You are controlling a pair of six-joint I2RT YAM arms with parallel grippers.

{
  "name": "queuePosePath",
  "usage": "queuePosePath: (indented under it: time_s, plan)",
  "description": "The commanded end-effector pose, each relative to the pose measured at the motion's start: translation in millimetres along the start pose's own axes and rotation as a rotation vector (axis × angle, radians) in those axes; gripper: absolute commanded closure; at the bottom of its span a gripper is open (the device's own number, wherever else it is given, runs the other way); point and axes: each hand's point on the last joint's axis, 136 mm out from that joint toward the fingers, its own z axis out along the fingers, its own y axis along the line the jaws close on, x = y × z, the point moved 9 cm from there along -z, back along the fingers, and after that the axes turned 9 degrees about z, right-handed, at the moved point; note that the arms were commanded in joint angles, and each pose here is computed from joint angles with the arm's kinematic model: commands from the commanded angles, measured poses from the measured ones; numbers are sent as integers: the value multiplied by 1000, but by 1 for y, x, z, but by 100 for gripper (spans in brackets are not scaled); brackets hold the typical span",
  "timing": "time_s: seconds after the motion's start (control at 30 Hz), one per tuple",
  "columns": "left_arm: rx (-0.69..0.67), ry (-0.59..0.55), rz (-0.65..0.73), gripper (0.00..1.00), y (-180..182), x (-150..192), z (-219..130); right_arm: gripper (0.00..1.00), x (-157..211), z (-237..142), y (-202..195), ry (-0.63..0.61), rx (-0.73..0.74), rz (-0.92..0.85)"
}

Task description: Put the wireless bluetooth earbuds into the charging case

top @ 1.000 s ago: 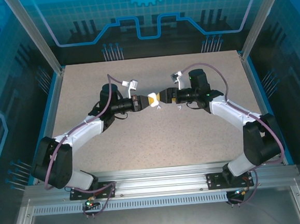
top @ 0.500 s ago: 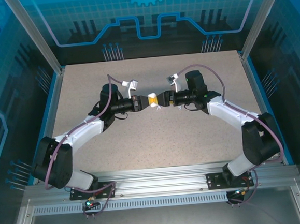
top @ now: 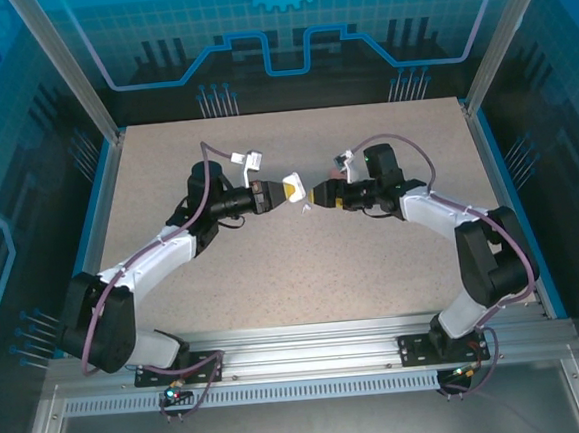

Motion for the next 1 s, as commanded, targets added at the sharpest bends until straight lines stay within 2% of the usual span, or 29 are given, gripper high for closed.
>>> queuePosePath:
  time_s: [0.0,0.17,0.27,0.53,0.73,0.97]
  plan:
    - [39,-3,37,100,-6,3,-3,28,3,-15,15,-9,-55,-28]
    - [41,-6,41,100,-6,3,-4,30,6,-26,32,-17,-138,-61]
    - [39,-5,37,100,-6,4,-4,36,4,-30,42,-23,-181,-76]
    - [33,-16,37,100,-5,3,-4,47,-3,-16,53,-11,-199,-75]
    - [31,-21,31,100,-5,5,-5,50,-5,-2,59,8,-206,-80]
    - [4,-61,39,100,-5,5,-8,58,-4,11,55,23,-194,-57]
